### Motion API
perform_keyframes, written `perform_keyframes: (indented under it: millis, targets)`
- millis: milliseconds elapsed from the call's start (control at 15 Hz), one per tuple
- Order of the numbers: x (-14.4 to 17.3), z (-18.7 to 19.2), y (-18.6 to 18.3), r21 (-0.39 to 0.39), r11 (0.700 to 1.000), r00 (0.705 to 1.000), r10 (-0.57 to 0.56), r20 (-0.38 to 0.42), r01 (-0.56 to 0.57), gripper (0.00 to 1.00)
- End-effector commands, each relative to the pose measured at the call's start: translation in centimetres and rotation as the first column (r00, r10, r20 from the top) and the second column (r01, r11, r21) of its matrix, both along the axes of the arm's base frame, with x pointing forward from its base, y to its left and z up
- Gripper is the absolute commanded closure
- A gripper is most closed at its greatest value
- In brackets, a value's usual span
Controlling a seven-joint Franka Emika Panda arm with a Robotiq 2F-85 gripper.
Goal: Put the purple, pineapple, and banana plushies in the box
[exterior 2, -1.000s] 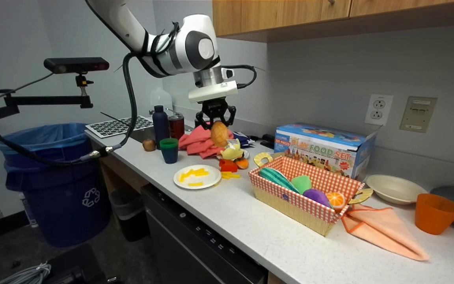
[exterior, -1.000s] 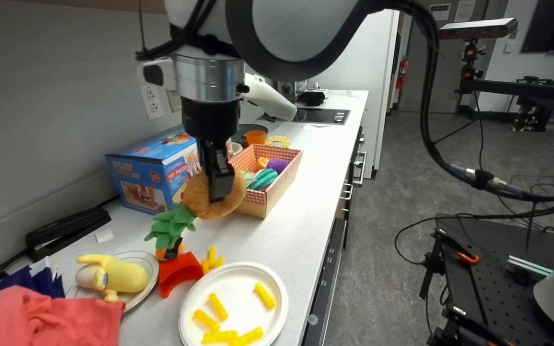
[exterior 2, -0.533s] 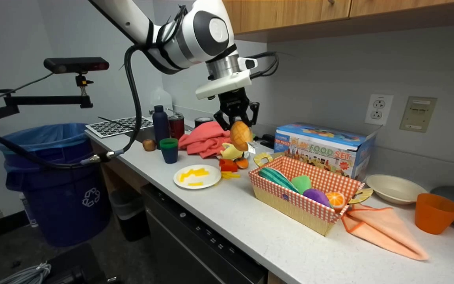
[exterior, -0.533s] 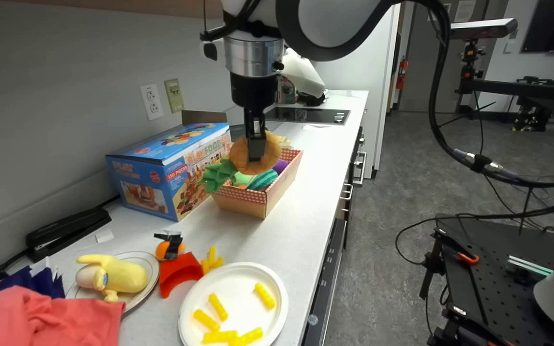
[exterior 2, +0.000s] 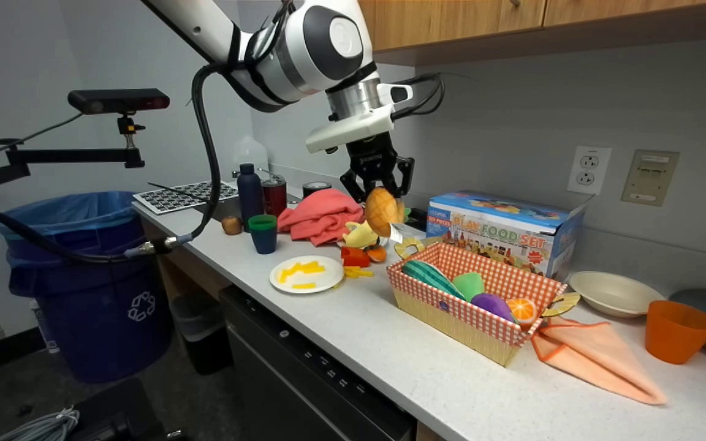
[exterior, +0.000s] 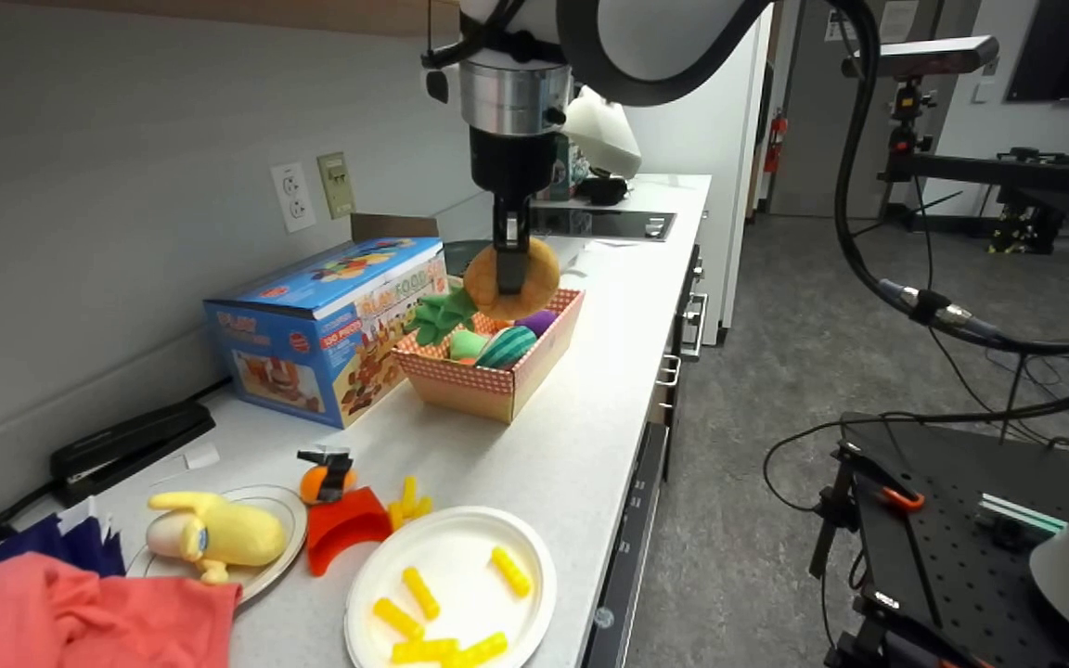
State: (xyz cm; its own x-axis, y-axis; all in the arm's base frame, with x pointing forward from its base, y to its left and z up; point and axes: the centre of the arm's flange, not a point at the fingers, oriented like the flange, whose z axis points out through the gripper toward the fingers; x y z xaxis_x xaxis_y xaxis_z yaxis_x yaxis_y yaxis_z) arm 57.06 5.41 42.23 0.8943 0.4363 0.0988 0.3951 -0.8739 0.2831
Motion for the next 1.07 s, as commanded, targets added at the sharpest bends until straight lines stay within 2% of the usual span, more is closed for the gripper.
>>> perform_keyframes:
  millis: [0,467,1000]
  targets:
    - [0.7,0.2,-0.5,0.02,1.0,1.0,-0.024,-0.001,0.024,0.94]
    - [5.5,0.7,-5.8,0.02,0.975,0.974,-0.222,0.043,0.221,0.94]
    - [10.3,-2.2,-9.0,0.021,0.924,0.921,-0.383,0.07,0.383,0.94]
